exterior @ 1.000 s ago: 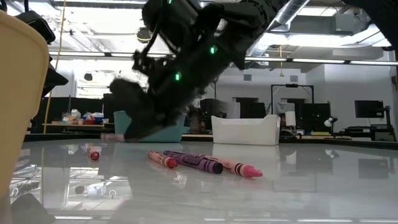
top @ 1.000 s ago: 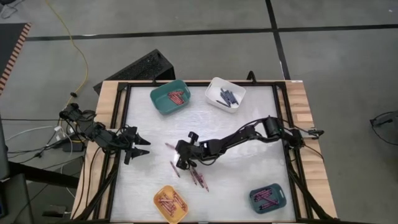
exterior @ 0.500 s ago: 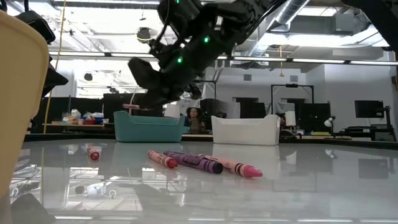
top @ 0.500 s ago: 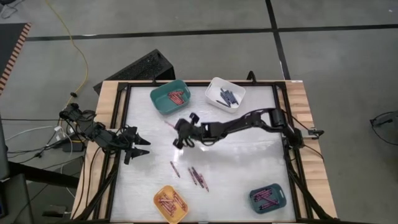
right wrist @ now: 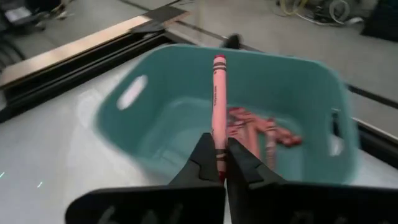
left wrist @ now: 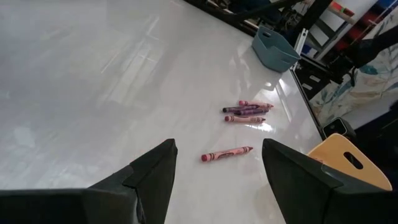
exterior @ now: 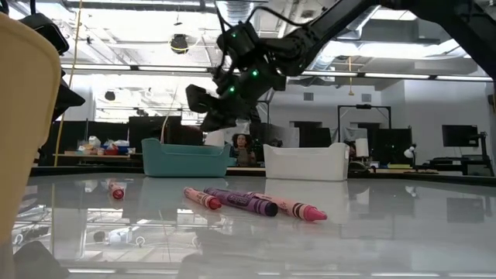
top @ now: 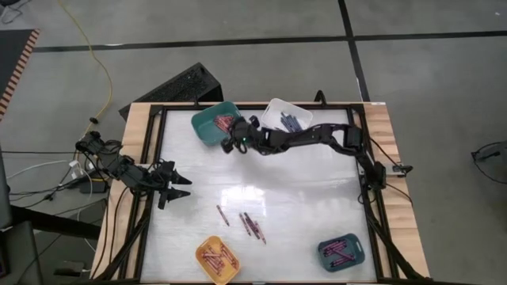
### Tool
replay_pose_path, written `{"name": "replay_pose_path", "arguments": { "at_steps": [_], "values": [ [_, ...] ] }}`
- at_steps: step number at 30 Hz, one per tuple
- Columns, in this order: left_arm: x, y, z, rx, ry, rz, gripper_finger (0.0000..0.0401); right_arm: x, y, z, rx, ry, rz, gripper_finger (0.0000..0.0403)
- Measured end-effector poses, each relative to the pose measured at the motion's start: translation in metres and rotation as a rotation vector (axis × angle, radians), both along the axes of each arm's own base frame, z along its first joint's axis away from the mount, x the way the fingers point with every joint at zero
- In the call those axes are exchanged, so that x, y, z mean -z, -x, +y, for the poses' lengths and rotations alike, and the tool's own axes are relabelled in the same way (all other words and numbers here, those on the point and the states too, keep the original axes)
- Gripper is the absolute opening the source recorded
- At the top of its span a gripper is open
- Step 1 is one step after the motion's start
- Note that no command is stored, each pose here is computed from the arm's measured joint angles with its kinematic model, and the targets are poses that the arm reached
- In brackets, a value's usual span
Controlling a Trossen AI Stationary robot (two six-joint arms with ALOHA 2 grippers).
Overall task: Sort crayons
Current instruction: Put the red crayon into the top green bin
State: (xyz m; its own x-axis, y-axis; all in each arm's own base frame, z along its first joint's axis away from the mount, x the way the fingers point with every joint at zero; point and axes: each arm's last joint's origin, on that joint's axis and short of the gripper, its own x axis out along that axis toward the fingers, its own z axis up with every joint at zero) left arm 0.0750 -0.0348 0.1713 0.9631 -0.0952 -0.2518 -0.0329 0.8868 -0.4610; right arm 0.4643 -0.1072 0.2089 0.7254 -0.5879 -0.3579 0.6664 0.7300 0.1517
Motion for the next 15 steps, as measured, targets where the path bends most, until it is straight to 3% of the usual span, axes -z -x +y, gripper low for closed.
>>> {"name": "replay_pose_path", "arguments": {
  "at_steps": [9, 15],
  "values": [
    [0.000, 0.000, 0.000, 0.000, 0.000, 0.000, 0.0228, 0.000, 0.010, -0.038, 0.050, -0.052, -0.032, 0.0012],
    [0.000, 0.000, 0.000, 0.000, 0.000, 0.000, 0.0228, 0.002, 0.013, -0.046, 0.036, -0.098, -0.032, 0.0044]
  ]
}}
